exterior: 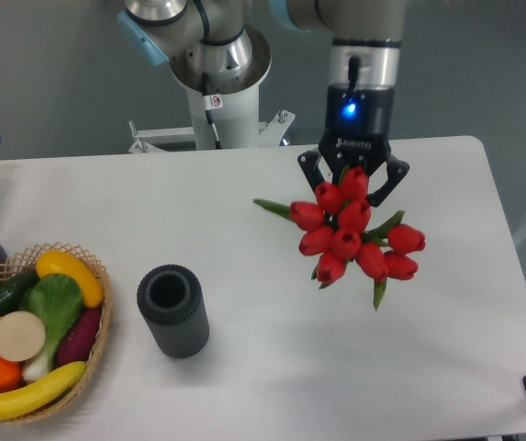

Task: Place the flowers on the table
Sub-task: 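Lower the tulips and tilt the gripper to lay them flat on the table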

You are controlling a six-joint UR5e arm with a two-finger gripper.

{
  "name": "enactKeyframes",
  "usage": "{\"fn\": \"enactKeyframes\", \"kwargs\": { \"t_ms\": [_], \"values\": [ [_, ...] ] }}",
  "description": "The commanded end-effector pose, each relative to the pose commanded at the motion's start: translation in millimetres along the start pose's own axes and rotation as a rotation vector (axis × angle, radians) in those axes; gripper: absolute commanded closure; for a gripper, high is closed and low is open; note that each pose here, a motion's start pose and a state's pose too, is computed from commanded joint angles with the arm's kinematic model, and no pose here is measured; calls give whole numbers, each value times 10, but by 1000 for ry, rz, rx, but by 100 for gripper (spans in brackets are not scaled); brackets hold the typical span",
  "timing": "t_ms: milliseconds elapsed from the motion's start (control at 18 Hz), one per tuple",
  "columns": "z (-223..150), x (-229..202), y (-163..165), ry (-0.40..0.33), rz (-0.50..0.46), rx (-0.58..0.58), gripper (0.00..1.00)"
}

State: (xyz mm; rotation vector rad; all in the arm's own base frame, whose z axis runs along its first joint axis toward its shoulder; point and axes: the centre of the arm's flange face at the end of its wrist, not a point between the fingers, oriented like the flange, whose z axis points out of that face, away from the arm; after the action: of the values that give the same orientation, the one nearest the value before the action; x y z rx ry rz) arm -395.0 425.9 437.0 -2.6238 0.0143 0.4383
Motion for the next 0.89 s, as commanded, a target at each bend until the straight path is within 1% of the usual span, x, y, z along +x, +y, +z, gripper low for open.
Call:
{"fn": "enactKeyframes", "kwargs": {
  "t_ms": [111,278,389,556,667,889],
  "values": [
    [256,118,-25,-5,40,-94,75],
    [593,305,1,9,148,-243,75],
    [751,383,63,46,211,-324,75],
    [976,439,217,112,268,-427,75],
    [1183,496,276,138,302,-475,75],
    [1662,568,411,190,311,-529,75]
  ]
}}
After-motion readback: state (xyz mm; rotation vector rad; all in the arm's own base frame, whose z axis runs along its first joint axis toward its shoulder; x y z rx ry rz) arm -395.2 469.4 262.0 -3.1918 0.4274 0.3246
